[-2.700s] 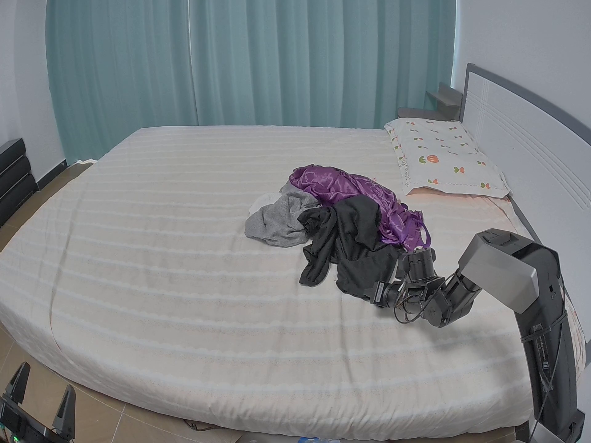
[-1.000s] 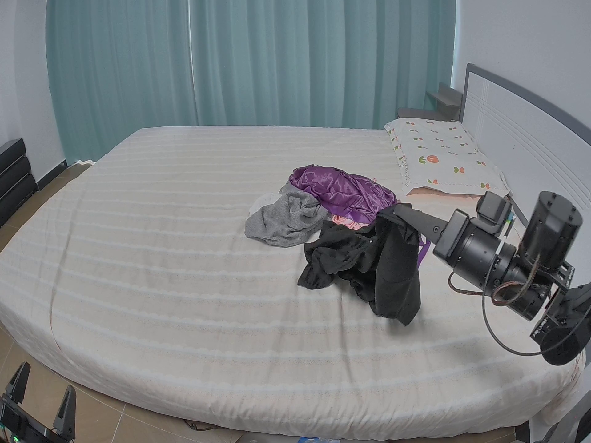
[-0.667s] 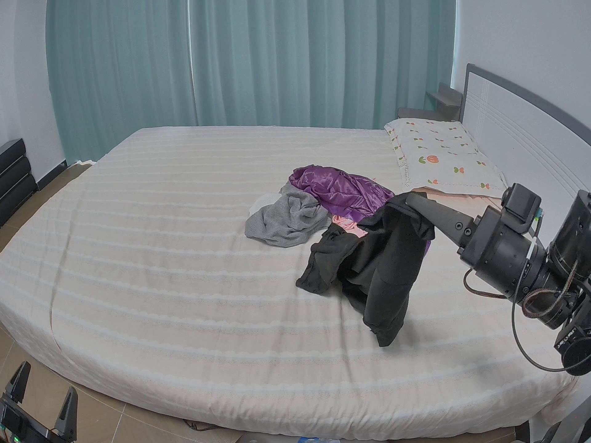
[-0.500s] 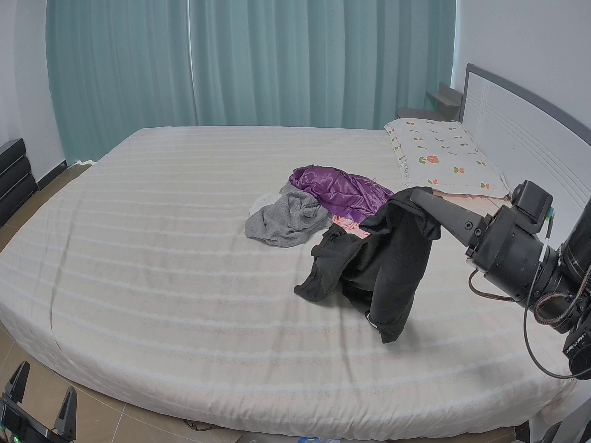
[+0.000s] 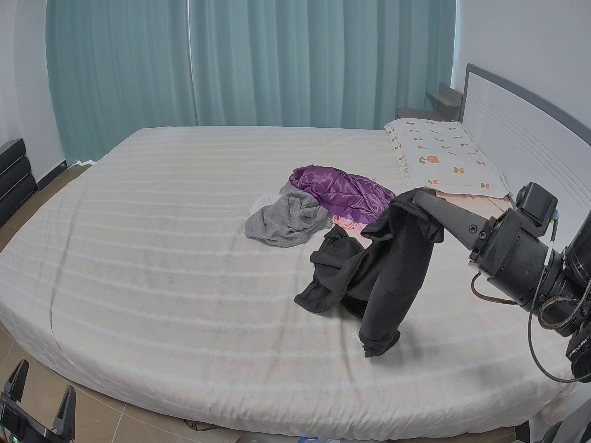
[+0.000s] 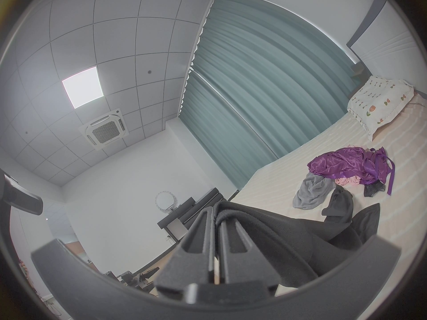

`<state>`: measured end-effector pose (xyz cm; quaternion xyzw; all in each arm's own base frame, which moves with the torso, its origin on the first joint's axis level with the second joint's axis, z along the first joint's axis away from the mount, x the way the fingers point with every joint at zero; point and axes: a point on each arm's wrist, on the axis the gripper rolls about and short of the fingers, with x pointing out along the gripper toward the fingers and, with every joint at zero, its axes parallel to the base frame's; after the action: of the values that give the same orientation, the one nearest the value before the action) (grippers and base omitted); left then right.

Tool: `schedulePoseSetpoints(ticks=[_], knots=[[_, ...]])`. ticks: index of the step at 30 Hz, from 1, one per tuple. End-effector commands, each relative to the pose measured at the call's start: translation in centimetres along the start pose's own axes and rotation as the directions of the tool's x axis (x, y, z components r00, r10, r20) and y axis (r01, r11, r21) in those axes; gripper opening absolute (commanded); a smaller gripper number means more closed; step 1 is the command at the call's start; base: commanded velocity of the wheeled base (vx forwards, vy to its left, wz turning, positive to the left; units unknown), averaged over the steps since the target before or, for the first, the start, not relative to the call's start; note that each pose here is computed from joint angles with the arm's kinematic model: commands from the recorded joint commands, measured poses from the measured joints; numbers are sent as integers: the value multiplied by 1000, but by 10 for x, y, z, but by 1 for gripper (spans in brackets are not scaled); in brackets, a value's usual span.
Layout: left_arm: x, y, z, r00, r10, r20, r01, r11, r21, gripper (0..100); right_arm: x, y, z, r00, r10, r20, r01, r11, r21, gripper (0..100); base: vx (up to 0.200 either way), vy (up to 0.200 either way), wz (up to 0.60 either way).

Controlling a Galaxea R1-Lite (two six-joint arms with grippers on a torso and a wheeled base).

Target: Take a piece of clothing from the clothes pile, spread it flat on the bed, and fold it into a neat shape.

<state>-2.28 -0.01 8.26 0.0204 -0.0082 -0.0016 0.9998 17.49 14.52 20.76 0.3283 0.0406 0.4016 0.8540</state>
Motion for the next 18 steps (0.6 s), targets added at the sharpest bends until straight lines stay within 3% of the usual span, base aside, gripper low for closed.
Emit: schedulePoseSetpoints(ticks=[1, 4, 7, 8, 9, 11, 12, 13, 14, 15, 16, 18], knots=[[-5, 4, 85, 988, 8, 153, 16, 987, -159, 100, 2, -6, -5, 1000, -21, -20, 21, 1000, 5, 0, 0, 0, 0], [20, 4, 105, 999, -7, 35, 14, 979, -202, 100, 6, -10, -8, 999, -35, -30, 35, 999, 2, 0, 0, 0, 0], [36, 3, 89, 994, -61, -86, 44, 981, -189, 100, 8, -15, -8, 998, -51, -29, 51, 999, 8, 0, 0, 0, 0], [37, 3, 89, 993, -69, -92, 51, 981, -188, 100, 8, -15, -7, 998, -52, -28, 53, 999, 8, 0, 0, 0, 0], [50, -1, 76, 967, -171, -188, 137, 974, -182, 100, 10, -18, -6, 998, -63, -22, 63, 998, -2, 0, 0, 0, 0], [60, -3, 68, 941, -226, -252, 186, 967, -173, 100, 12, -17, -4, 998, -60, -11, 60, 998, -3, 0, 0, 0, 0], [70, -6, 61, 909, -261, -325, 214, 961, -174, 100, 13, -15, -1, 999, -52, 1, 52, 999, -5, 0, 0, 0, 0], [70, -6, 61, 909, -261, -325, 214, 961, -174, 100, 13, -15, -1, 999, -52, 1, 52, 999, -5, 0, 0, 0, 0], [84, -9, 55, 862, -292, -415, 242, 955, -170, 100, 14, -15, 3, 999, -50, 16, 50, 999, -10, 0, 0, 0, 0], [87, -10, 55, 852, -297, -432, 246, 954, -171, 100, 14, -15, 4, 999, -50, 18, 50, 999, -10, 0, 0, 0, 0], [103, -15, 49, 798, -317, -513, 270, 948, -167, 100, 15, -14, 5, 999, -45, 22, 45, 999, -11, 0, 0, 0, 0], [121, -21, 43, 753, -331, -568, 284, 943, -172, 100, 16, -16, 3, 999, -52, 10, 53, 999, -9, 0, 0, 0, 0]])
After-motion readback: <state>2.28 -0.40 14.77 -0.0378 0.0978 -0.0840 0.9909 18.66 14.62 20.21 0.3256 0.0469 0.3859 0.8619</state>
